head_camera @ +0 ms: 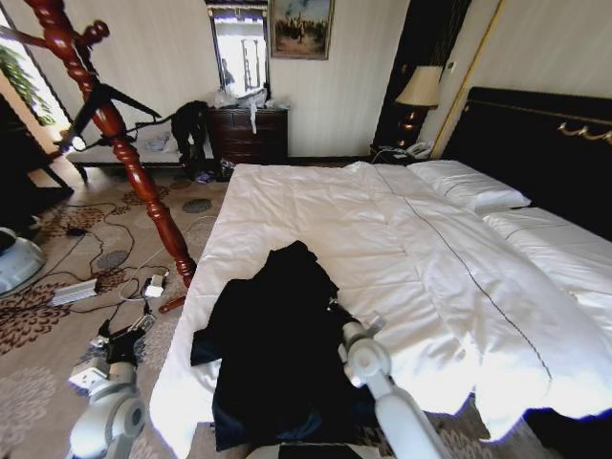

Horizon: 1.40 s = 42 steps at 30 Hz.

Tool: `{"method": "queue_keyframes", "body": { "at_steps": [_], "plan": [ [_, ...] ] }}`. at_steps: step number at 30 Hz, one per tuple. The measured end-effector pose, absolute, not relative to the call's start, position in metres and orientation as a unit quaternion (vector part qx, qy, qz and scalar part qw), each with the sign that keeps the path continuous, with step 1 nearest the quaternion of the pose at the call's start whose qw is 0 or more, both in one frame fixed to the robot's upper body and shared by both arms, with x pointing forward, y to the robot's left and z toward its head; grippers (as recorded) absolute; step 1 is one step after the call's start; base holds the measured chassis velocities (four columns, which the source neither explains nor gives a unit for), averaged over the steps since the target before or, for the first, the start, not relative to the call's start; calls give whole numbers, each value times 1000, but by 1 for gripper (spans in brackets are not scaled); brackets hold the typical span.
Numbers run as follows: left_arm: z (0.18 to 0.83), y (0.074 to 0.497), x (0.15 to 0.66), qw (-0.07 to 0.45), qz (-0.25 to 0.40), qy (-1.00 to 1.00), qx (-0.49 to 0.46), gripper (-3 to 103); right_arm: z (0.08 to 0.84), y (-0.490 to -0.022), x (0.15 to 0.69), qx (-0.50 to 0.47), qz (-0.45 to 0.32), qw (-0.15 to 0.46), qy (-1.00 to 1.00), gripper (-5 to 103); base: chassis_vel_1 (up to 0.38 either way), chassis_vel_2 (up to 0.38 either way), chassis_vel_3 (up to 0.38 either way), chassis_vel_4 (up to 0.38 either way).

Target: Pick up the clothes from the bed and hang them on the clothes hanger.

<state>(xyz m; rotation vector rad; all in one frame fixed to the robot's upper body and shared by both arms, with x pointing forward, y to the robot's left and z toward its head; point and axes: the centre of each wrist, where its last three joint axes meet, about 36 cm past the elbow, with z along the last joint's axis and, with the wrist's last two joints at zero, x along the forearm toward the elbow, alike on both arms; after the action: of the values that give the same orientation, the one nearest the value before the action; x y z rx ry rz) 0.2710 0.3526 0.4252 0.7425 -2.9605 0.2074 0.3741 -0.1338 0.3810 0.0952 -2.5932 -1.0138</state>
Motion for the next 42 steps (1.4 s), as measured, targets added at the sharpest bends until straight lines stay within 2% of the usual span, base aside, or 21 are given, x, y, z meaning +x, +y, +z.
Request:
{"method": "queue_keyframes", "body": {
  "at_steps": [5,12,15,18,21,24,25,26,28,30,32,35,36,38,41,42],
  "plan": [
    [422,350,267,44,68,-966,244,100,358,-91,360,113,-352,133,-920,0,0,0,0,0],
    [419,351,264,47,70,-966,245,100,351,-67,361,155,-344,125,-917,0,0,0,0,0],
    [418,354,263,48,70,-965,247,100,349,-64,364,147,-333,140,-921,0,0,0,0,0],
    [418,356,265,46,71,-965,248,100,354,-63,367,123,-304,191,-925,-1,0,0,0,0],
    [419,358,269,46,69,-965,248,100,362,-66,371,98,-291,244,-920,15,0,0,0,0],
    [419,359,269,47,69,-965,249,100,372,-69,376,80,-297,276,-911,21,0,0,0,0],
    [419,358,271,47,69,-965,249,100,376,-75,381,73,-294,280,-911,27,0,0,0,0],
    [419,358,271,47,69,-965,249,100,376,-75,381,73,-294,280,-911,27,0,0,0,0],
    [419,357,271,49,70,-965,248,100,380,-82,384,70,-296,276,-912,37,0,0,0,0],
    [418,355,271,51,69,-965,247,100,397,-92,387,63,-329,289,-897,48,0,0,0,0],
    [419,355,271,51,69,-965,246,100,406,-96,389,62,-348,297,-887,48,0,0,0,0],
    [420,354,271,52,68,-965,247,100,445,-111,393,56,-404,340,-847,65,0,0,0,0],
    [420,354,271,52,67,-965,247,100,453,-114,393,56,-412,342,-843,70,0,0,0,0],
    [420,354,271,52,67,-965,247,100,462,-118,392,55,-422,340,-838,70,0,0,0,0],
    [420,352,270,53,66,-965,248,100,474,-130,392,41,-439,332,-834,86,0,0,0,0],
    [420,352,270,53,66,-965,248,100,474,-130,392,41,-439,332,-834,86,0,0,0,0]
  ]
}}
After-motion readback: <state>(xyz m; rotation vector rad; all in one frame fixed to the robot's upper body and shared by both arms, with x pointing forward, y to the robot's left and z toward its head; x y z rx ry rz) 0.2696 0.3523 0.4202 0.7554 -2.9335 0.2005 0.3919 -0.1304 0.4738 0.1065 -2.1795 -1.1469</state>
